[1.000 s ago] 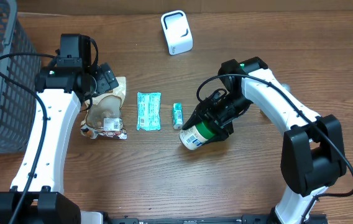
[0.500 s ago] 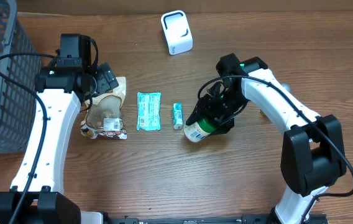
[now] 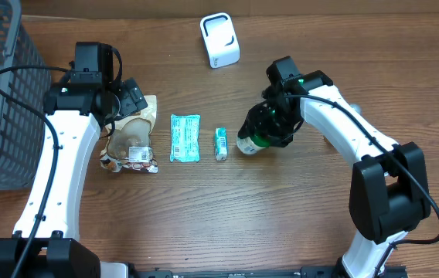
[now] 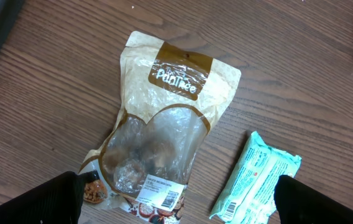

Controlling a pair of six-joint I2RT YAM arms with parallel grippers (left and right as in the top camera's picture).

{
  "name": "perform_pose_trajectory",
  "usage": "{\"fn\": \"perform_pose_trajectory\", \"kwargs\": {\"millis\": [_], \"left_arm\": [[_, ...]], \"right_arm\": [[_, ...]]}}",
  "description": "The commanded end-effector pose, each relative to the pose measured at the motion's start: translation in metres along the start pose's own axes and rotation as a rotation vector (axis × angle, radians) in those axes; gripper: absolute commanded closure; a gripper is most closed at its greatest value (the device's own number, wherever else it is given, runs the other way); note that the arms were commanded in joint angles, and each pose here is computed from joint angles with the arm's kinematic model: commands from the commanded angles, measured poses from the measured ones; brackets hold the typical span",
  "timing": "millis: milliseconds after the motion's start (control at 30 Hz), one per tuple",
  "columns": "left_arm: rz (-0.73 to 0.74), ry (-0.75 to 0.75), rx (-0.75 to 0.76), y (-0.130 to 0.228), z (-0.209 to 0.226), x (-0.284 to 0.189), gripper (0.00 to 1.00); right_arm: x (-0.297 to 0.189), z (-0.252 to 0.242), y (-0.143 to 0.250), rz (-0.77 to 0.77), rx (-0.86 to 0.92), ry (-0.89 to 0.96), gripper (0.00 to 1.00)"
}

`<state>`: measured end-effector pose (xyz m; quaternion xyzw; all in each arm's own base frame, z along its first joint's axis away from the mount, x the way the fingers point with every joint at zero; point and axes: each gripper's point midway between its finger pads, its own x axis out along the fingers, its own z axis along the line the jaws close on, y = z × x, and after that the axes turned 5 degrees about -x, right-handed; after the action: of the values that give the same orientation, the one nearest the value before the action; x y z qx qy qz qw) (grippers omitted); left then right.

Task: Scan the item barcode
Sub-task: 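Lift the jar and tilt it sideways, rotating the label, then carry the jar up to the white scanner and hold it there, then move the jar away from the scanner toward table right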

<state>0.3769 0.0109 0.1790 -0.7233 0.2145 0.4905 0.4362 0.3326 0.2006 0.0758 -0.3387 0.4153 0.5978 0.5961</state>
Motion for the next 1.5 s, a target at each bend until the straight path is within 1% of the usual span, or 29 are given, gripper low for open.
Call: {"fn": "perform_pose_trajectory", "kwargs": {"millis": [0, 133, 233, 300, 367, 467, 600, 733, 800, 900, 1000, 1133, 1467], "left_arm": [[-0.006, 0.003, 0.003, -0.003, -0.001, -0.001, 0.00], [-0.006, 0.003, 0.003, -0.003, -0.001, -0.001, 0.00], [-0.006, 0.003, 0.003, -0.003, -0.001, -0.001, 0.00], [-0.006, 0.003, 0.003, -0.003, -0.001, -0.001, 0.01], [-0.006, 0.003, 0.003, -0.003, -0.001, -0.001, 0.00], [-0.006, 0.003, 0.003, -0.003, -0.001, -0.001, 0.01], [-0.006, 0.003, 0.003, -0.003, -0.001, -0.001, 0.00], [-0.006, 0.003, 0.003, -0.003, -0.001, -0.001, 0.00], [-0.006, 0.003, 0.003, -0.003, -0.001, -0.001, 0.00], [-0.006, 0.003, 0.003, -0.003, -0.001, -0.001, 0.01], [-0.006, 0.003, 0.003, -0.003, -0.001, -0.001, 0.00], [-0.006, 0.003, 0.003, -0.003, -0.001, -0.001, 0.01], [-0.006, 0.003, 0.003, -0.003, -0.001, -0.001, 0.01]], "right_arm": [[-0.022, -0.004, -0.028, -0.159, -0.048, 0.082, 0.83], [-0.027, -0.010, -0.047, -0.243, -0.171, 0.149, 0.83], [-0.032, -0.012, -0.063, -0.307, -0.252, 0.194, 0.85], [-0.034, -0.011, -0.067, -0.324, -0.277, 0.197, 0.84], [-0.037, -0.007, -0.073, -0.348, -0.346, 0.198, 0.84], [-0.053, 0.007, -0.084, -0.395, -0.396, 0.189, 0.84], [-0.101, 0.037, -0.094, -0.461, -0.448, 0.173, 0.84], [-0.157, 0.068, -0.095, -0.541, -0.481, 0.150, 0.90], [-0.181, 0.081, -0.095, -0.590, -0.495, 0.135, 0.91], [-0.201, 0.092, -0.098, -0.645, -0.511, 0.118, 0.91], [-0.203, 0.097, -0.105, -0.675, -0.519, 0.108, 0.91], [-0.195, 0.102, -0.125, -0.708, -0.528, 0.096, 0.91], [-0.158, 0.121, -0.192, -0.832, -0.568, 0.054, 0.91]]}}
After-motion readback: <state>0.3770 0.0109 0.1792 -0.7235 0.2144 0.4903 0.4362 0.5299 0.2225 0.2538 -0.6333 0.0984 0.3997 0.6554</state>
